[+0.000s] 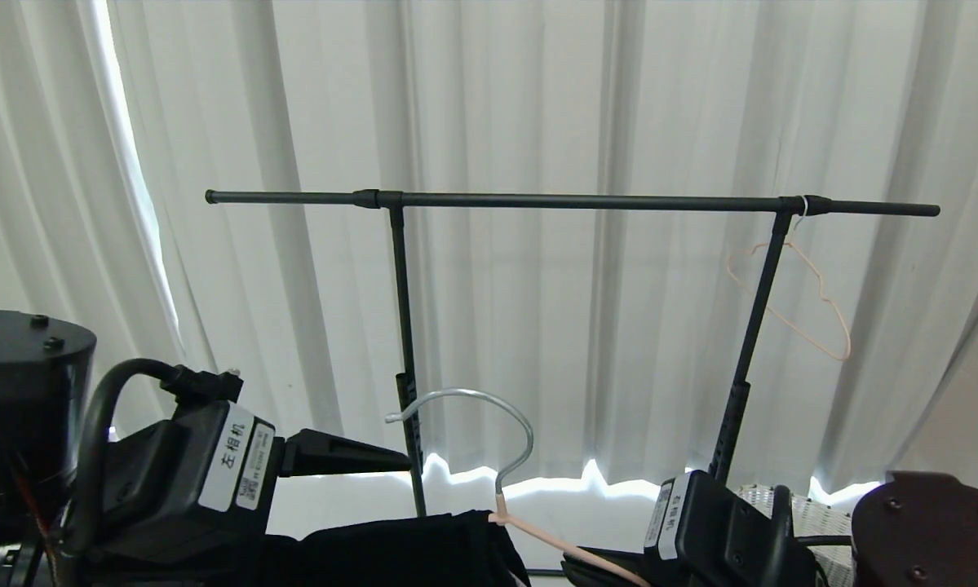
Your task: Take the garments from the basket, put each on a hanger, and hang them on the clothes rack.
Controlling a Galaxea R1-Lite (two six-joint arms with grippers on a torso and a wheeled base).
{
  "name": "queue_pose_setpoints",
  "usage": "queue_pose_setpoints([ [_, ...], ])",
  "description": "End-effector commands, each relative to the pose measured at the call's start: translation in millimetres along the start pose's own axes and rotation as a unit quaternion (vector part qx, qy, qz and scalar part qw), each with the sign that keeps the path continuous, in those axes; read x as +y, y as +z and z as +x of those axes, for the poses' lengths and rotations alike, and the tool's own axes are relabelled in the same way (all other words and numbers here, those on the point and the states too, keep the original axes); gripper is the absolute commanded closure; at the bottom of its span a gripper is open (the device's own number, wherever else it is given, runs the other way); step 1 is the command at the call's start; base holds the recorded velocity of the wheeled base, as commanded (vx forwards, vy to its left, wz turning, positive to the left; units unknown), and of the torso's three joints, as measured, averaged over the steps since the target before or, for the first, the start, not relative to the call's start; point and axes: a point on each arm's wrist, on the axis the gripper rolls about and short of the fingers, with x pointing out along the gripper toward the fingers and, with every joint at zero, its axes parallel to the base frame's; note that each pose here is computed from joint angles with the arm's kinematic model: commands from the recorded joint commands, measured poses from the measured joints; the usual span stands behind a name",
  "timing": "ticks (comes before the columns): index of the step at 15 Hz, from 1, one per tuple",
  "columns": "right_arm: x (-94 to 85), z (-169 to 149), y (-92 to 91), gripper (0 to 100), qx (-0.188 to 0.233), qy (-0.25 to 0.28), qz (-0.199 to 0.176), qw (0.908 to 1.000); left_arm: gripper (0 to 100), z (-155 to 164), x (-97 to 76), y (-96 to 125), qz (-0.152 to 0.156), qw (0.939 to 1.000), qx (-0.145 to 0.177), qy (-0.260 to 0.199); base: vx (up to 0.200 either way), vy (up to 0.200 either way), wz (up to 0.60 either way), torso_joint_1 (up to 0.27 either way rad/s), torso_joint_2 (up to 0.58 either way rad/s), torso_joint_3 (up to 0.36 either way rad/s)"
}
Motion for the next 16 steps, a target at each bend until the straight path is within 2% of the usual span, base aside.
queue_pose_setpoints([
  [1, 0.3, 1, -0.6, 100, 0.001, 0.001, -0.006, 1.0000, 0, 9, 4.1, -5, -0.012, 0.9998, 0.014, -0.011, 0.000, 0.000, 0.00, 0.000, 0.00, 0.000],
  [3, -0.1, 1, 0.0, 100, -0.002, -0.001, -0.008, 1.0000, 0, 12, 3.5, -5, -0.009, 0.9997, 0.015, -0.018, 0.000, 0.000, 0.00, 0.000, 0.00, 0.000],
  [4, -0.1, 1, 1.1, 100, -0.007, -0.001, -0.008, 0.9999, 100, 13, 3.8, -6, -0.004, 0.9997, 0.016, -0.020, 0.000, 0.000, 0.00, 0.000, 0.00, 0.000],
  [7, -0.5, 1, 3.4, 100, -0.018, -0.007, -0.012, 0.9997, 100, 14, 3.2, -7, -0.001, 0.9996, 0.019, -0.022, 0.000, 0.000, 0.00, 0.000, 0.00, 0.000],
  [13, -1.2, 0, 1.5, 100, -0.015, -0.021, -0.014, 0.9996, 100, 16, 5.6, -9, -0.010, 0.9994, 0.026, -0.018, 0.000, 0.000, 0.00, 0.000, 0.00, 0.000],
  [14, -1.0, -2, -1.1, 0, -0.011, -0.022, -0.021, 0.9995, 100, 15, 8.9, -12, -0.017, 0.9993, 0.031, -0.010, 0.000, 0.000, 0.00, 0.000, 0.00, 0.000],
  [15, -1.1, -4, -2.1, 0, -0.010, -0.021, -0.025, 0.9994, 100, 13, 11.2, -15, -0.024, 0.9990, 0.037, 0.000, 0.000, 0.000, 0.00, 0.000, 0.00, 0.000],
  [16, -1.7, -6, -1.5, 0, -0.012, -0.023, -0.024, 0.9994, 100, 10, 13.6, -23, -0.035, 0.9975, 0.056, 0.024, 0.000, 0.000, 0.00, 0.000, 0.00, 0.000],
])
